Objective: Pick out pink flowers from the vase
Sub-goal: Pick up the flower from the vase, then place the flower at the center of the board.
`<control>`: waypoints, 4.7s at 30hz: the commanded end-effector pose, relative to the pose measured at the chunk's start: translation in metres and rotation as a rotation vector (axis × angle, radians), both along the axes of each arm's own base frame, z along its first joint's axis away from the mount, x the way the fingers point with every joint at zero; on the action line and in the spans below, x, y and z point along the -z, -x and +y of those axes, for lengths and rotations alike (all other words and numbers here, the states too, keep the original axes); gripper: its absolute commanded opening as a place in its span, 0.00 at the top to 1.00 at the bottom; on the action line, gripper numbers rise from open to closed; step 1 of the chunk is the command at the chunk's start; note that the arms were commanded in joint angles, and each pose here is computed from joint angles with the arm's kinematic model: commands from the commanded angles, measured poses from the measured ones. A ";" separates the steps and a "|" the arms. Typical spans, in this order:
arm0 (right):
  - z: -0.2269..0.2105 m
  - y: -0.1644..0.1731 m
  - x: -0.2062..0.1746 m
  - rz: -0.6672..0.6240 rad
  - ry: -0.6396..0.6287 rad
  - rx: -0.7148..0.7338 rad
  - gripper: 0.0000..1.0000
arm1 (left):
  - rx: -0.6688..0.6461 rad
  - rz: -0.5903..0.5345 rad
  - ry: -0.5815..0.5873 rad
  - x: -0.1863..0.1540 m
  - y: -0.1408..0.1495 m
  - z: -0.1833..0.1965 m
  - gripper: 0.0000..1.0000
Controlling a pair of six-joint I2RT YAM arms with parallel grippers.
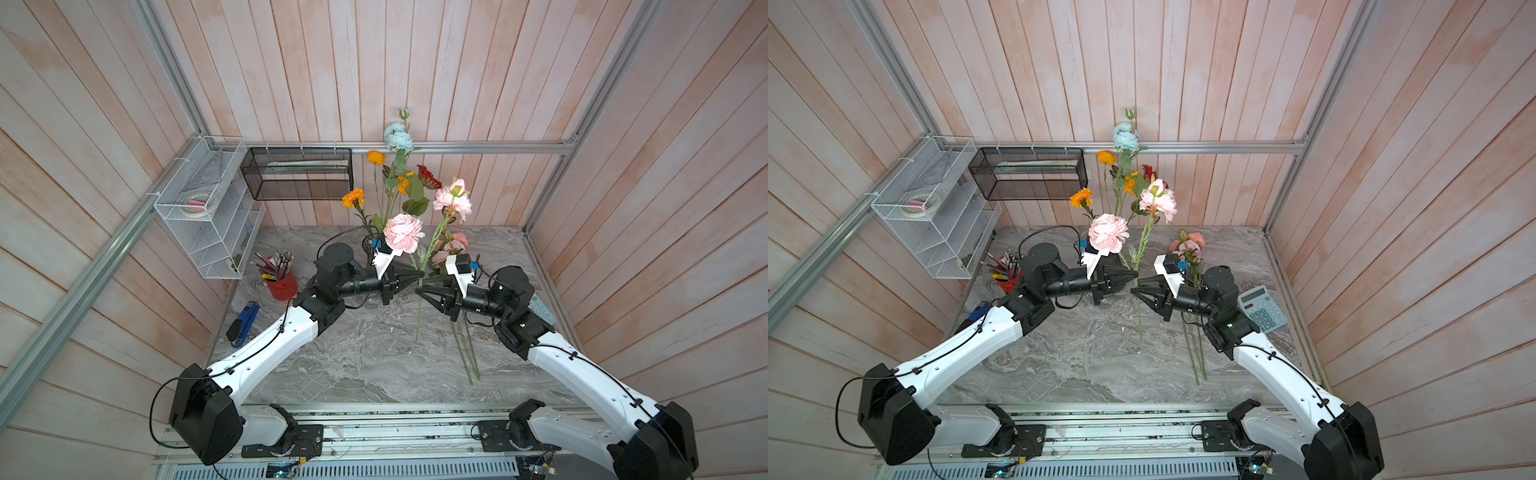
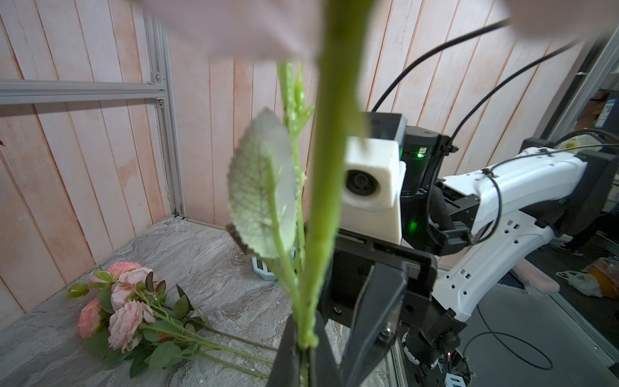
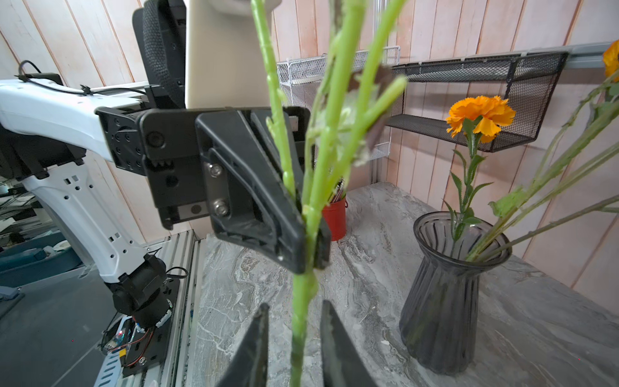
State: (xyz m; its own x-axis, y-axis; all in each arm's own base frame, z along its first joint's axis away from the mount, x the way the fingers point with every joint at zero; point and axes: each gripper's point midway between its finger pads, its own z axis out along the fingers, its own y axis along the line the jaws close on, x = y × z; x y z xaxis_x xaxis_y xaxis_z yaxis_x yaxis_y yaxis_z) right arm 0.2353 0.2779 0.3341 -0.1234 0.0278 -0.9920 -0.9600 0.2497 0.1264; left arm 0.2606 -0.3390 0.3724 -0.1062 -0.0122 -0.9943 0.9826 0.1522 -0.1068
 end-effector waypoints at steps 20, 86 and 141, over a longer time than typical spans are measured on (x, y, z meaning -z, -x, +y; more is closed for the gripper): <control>-0.002 -0.001 -0.014 -0.041 0.008 0.036 1.00 | -0.072 -0.106 -0.003 0.007 0.005 0.012 0.16; -0.198 -0.129 0.275 0.888 0.744 0.841 1.00 | -0.546 -0.150 -0.399 0.163 -0.025 0.042 0.00; -0.227 -0.111 0.164 0.385 0.198 1.169 0.02 | -1.397 0.064 -0.175 0.168 -0.063 0.295 0.00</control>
State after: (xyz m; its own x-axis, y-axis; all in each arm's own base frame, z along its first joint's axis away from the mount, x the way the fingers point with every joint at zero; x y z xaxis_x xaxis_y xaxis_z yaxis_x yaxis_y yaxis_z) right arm 0.3345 0.0624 0.1457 -0.5721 0.0522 -0.8185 -0.1035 0.9854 0.1352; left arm 0.3234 -0.0747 0.2101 -0.2011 0.0463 -0.9785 0.1341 0.9908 0.0193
